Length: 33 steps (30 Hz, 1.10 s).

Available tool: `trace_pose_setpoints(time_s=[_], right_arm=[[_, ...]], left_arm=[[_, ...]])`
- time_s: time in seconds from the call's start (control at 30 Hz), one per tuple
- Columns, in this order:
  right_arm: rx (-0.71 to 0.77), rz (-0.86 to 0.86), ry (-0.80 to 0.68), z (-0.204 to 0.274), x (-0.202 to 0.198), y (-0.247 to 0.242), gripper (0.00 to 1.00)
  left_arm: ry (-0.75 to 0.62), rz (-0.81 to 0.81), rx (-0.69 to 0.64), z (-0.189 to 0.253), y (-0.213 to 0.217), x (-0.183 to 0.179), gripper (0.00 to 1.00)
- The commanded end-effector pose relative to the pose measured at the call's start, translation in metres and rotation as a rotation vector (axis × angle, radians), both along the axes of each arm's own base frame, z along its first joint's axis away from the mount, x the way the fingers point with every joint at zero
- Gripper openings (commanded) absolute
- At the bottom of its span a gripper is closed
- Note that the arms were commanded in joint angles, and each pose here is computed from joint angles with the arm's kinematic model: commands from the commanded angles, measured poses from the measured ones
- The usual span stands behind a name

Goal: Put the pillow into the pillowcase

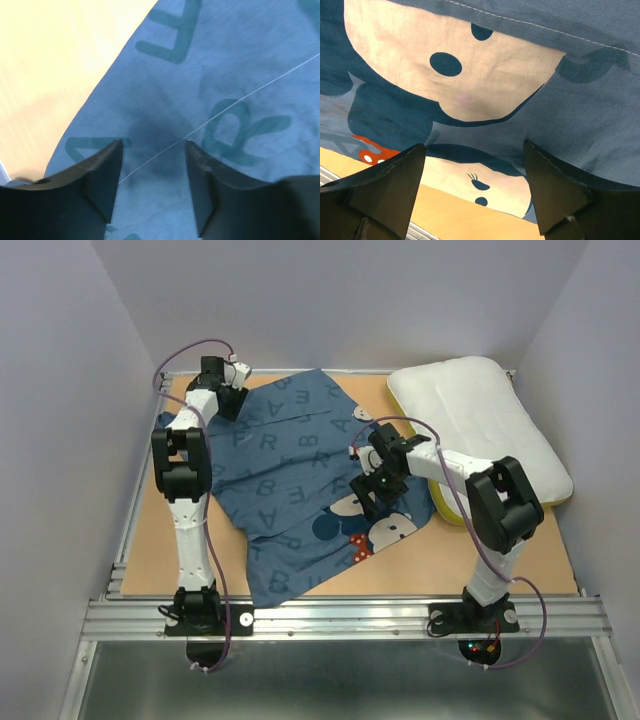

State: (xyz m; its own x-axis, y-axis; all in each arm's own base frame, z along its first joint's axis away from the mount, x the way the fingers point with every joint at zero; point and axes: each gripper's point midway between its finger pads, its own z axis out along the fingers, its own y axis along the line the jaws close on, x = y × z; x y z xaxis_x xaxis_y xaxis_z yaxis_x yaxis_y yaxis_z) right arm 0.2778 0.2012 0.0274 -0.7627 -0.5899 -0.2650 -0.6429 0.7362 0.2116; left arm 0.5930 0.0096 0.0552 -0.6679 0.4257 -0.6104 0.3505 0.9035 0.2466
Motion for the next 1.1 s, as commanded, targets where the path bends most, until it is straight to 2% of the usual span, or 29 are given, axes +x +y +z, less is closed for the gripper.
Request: trace_pose_setpoints(time_s=[0.0,0.03,0.1,0.2,0.23,0.27,0.3,0.33,0.43,0.5,0.57,0.6,0.67,0.7,0.73,0.8,0.83,0.87,0.9,0.93,0.97,1.07], right_arm=[[-0.154,0.005,0.049,-0.035,-0.009,-0.025,0.84],[-0.167,0.009,0.045,-0.038,-0.007,-0.026,0.84],[-0.175,0.010,0.036,-0.040,-0.001,-0.028,0.84],[-0.181,0.005,0.015,-0.041,0.015,-0.029,0.84],[-0.182,0.009,0.004,-0.041,0.020,-0.029,0.84],[-0.187,0.008,-0.011,-0.043,0.031,-0.027,0.84],[-0.189,-0.002,-0.021,-0.044,0.041,-0.029,0.84],[-0.193,0.002,-0.025,-0.047,0.048,-0.030,0.84],[-0.232,-0.017,-0.087,-0.053,0.095,-0.039,0.84],[-0.231,-0.061,-0.151,-0.052,0.142,-0.042,0.84],[-0.247,-0.108,-0.222,-0.044,0.180,-0.048,0.84],[-0.233,-0.141,-0.290,-0.031,0.212,-0.047,0.84],[-0.213,-0.165,-0.339,-0.014,0.231,-0.044,0.85],[-0.186,-0.171,-0.384,0.007,0.240,-0.039,0.86],[-0.161,-0.178,-0.398,0.019,0.241,-0.036,0.86],[-0.082,-0.162,-0.397,0.042,0.232,-0.024,0.87],[-0.050,-0.156,-0.393,0.058,0.218,-0.023,0.87],[0.000,-0.142,-0.378,0.067,0.207,-0.016,0.88],[0.006,-0.139,-0.319,0.056,0.186,-0.018,0.88],[0.040,-0.135,-0.334,0.071,0.183,-0.014,0.88],[0.069,-0.120,-0.293,0.072,0.160,-0.012,0.88],[0.073,-0.094,-0.214,0.059,0.121,-0.010,0.87]], left_arm=[[0.018,0.066,0.041,-0.005,0.044,-0.005,0.57],[0.042,0.074,0.039,-0.012,0.050,-0.012,0.50],[0.067,0.085,0.041,-0.015,0.069,-0.023,0.43],[0.131,0.098,0.038,-0.027,0.086,-0.048,0.23],[0.166,0.119,0.031,-0.036,0.097,-0.063,0.08],[0.183,0.136,0.028,-0.039,0.104,-0.072,0.00],[0.177,0.140,0.032,-0.032,0.110,-0.079,0.00],[0.228,0.158,0.023,-0.046,0.119,-0.102,0.00],[0.247,0.224,0.060,-0.045,0.145,-0.142,0.00],[0.226,0.265,0.072,-0.032,0.159,-0.159,0.00],[0.265,0.330,0.073,-0.037,0.173,-0.189,0.00],[0.250,0.351,0.071,-0.028,0.175,-0.195,0.00],[0.262,0.373,0.016,-0.027,0.172,-0.212,0.00],[0.238,0.358,-0.020,-0.009,0.164,-0.216,0.00],[0.223,0.330,-0.066,-0.002,0.153,-0.220,0.02],[0.126,0.263,-0.167,0.034,0.125,-0.213,0.18],[0.098,0.224,-0.185,0.046,0.110,-0.206,0.32],[0.076,0.200,-0.193,0.055,0.100,-0.201,0.35],[0.048,0.154,-0.189,0.068,0.080,-0.190,0.39],[0.036,0.132,-0.186,0.072,0.071,-0.184,0.40],[0.034,0.123,-0.171,0.070,0.063,-0.177,0.40],[0.030,0.103,-0.179,0.069,0.039,-0.156,0.41]])
